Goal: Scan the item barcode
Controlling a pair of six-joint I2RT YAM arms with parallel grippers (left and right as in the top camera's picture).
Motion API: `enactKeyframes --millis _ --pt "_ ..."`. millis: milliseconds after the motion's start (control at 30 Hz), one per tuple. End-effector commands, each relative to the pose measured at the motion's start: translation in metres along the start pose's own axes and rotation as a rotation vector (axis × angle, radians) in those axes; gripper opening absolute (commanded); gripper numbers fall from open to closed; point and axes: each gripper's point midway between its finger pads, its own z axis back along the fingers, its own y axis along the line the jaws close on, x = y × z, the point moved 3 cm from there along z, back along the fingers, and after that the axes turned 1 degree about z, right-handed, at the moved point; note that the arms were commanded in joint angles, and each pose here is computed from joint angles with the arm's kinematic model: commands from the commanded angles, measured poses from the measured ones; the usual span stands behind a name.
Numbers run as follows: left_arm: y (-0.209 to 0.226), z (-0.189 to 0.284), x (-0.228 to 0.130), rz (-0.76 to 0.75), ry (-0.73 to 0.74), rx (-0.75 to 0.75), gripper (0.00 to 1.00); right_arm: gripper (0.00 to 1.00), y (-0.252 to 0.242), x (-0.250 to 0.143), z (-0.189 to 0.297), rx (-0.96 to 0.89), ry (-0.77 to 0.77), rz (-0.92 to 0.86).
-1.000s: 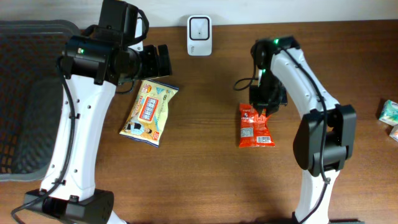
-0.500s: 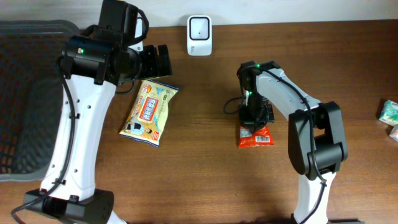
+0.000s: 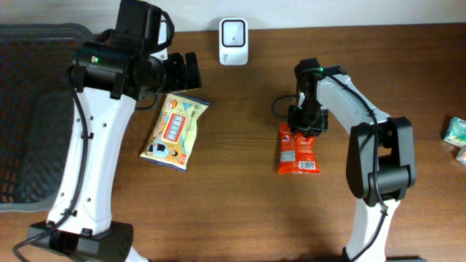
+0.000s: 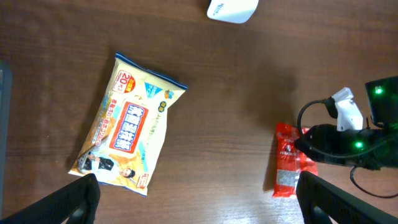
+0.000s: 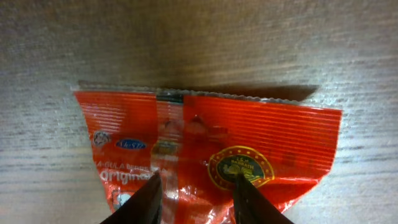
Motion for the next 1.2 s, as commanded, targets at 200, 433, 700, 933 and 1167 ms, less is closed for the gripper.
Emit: enactKeyframes --millis 200,433,700,933,1167 --pt "0.0 0.0 0.001 -0.012 -0.003 0.003 0.99 0.99 -0.018 0.048 0.135 0.058 -0.191 -0.042" --pt "0.0 0.0 0.001 -0.012 -0.003 0.003 0.99 0.99 -0.039 -0.013 0.091 0.004 0.14 -0.071" --pt "0.0 0.0 0.001 -0.012 -0.003 0.003 0.99 0.81 -0.003 -0.019 -0.005 0.327 0.145 0.003" --pt "0.0 0.0 0.001 -0.012 -0.003 0.003 0.99 0.04 -0.007 -0.008 -0.001 0.334 0.108 -0.039" --pt "0.0 0.0 0.001 -0.012 -0.003 0.003 0.99 0.04 -0.087 0.035 0.135 -0.417 -0.235 -0.352"
